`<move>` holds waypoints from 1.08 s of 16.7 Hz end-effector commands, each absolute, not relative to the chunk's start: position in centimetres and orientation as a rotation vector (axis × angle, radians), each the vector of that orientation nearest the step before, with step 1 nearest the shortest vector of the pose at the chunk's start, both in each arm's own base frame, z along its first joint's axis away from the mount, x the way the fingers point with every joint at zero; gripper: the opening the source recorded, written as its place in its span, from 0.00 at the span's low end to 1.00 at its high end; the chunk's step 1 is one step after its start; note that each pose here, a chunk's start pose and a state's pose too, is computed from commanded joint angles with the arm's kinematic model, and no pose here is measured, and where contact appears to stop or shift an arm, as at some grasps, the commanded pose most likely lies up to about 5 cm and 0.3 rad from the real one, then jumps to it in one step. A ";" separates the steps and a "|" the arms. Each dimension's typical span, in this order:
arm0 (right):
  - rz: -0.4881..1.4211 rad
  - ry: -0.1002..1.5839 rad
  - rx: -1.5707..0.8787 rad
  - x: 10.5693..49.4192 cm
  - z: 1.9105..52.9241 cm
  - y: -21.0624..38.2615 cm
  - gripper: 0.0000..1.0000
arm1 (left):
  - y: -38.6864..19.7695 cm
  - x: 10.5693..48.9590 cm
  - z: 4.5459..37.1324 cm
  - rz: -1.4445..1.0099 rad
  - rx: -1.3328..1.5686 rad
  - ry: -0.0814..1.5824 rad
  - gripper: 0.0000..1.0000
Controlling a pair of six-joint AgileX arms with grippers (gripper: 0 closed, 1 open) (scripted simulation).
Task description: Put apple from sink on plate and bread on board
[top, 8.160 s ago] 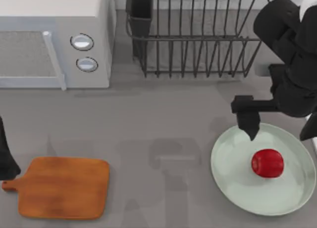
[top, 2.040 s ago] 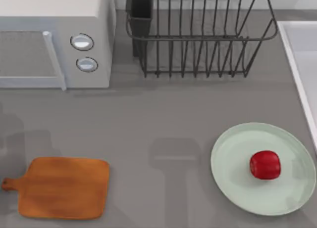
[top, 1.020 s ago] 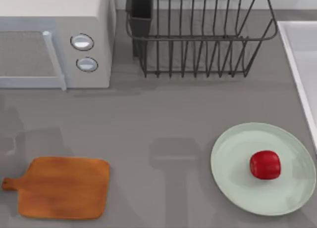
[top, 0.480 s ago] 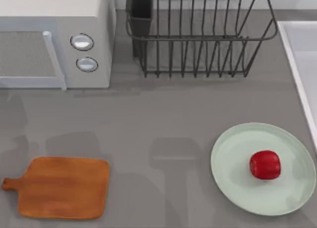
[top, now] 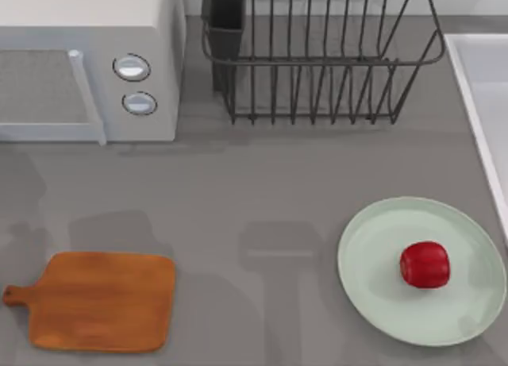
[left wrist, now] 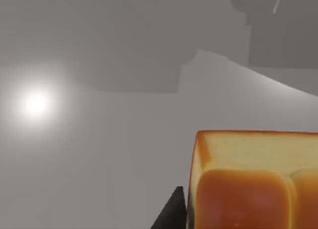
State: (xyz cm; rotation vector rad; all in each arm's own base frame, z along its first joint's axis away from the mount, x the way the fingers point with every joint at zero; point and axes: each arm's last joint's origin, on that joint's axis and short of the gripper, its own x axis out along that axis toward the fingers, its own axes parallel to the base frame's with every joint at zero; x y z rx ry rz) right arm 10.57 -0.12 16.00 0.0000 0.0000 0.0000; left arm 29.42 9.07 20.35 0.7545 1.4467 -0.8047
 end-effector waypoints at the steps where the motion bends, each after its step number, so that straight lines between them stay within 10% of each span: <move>1: 0.000 0.000 0.000 10.6 16.0 -0.1 1.00 | 8.9 29.5 20.0 -0.770 0.704 1.472 0.00; 18: 0.000 0.000 0.000 10.6 16.0 -0.1 1.00 | 0.4 27.2 14.3 0.723 -0.600 1.812 0.00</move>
